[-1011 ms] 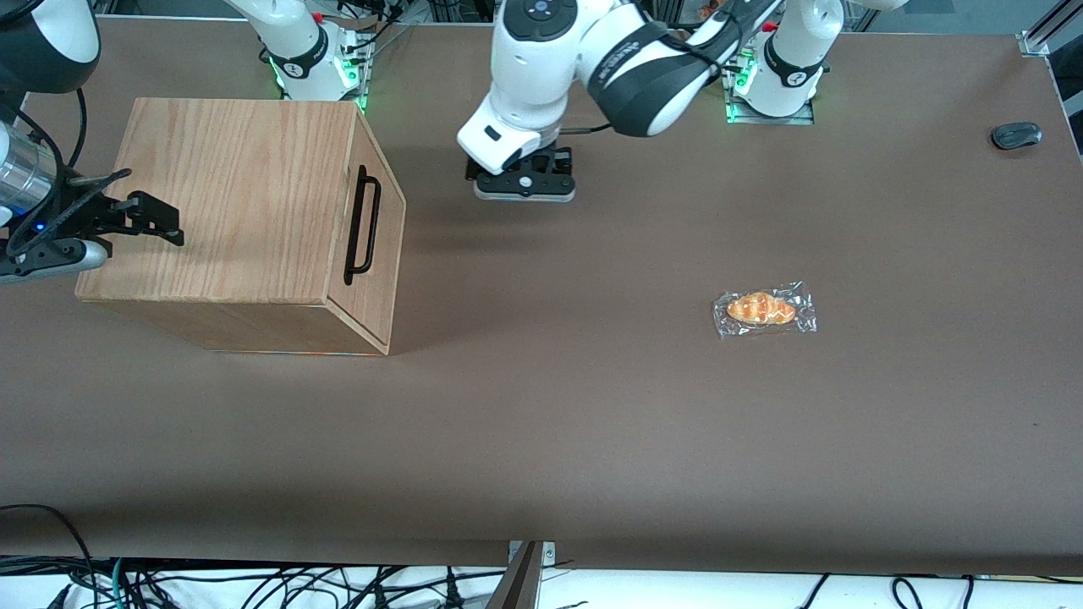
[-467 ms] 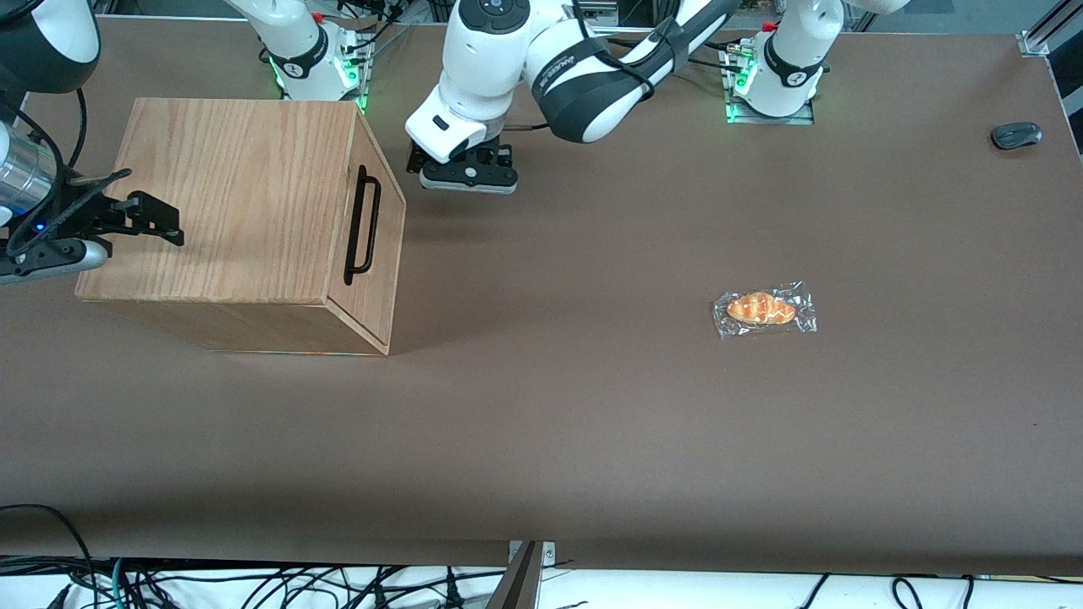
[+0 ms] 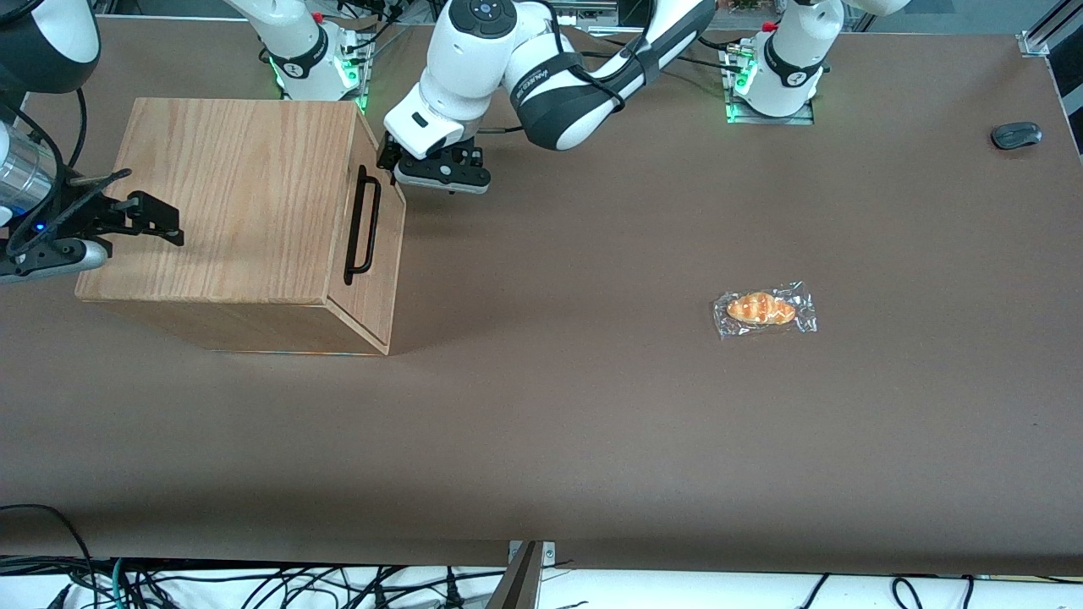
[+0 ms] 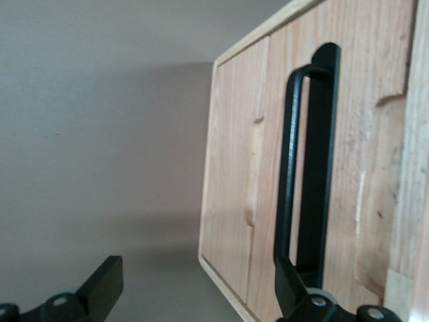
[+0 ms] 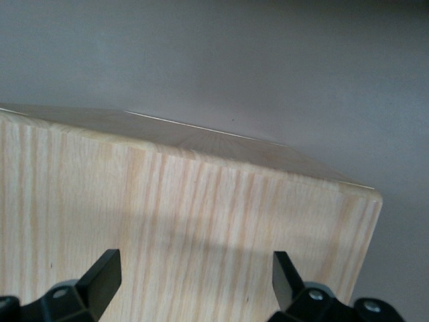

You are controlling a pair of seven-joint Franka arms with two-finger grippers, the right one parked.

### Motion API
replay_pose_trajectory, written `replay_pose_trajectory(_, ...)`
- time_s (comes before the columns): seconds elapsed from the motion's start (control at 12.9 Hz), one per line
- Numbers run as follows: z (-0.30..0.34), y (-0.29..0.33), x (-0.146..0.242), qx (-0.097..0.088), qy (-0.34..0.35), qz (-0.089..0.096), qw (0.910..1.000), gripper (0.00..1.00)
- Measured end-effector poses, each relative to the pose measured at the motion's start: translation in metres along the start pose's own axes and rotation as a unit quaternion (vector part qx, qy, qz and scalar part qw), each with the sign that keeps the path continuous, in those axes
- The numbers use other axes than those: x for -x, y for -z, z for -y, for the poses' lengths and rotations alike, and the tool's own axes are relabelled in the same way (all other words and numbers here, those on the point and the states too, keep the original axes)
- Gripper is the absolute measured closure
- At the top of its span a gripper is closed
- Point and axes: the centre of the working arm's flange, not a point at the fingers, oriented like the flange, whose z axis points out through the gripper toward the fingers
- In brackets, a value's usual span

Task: Open top drawer with left arm
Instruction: 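Lower the left gripper around the black bar handle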

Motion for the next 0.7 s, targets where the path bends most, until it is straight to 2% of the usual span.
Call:
replay_pose_trajectory(0.39, -0.009, -0.024, 0.012, 0.036, 0.023, -0.002, 0.9991, 0.0)
replay_pose_trajectory(0.7, -0.018, -0.025, 0.013, 0.048, 0.063, 0.0, 0.9969, 0.0)
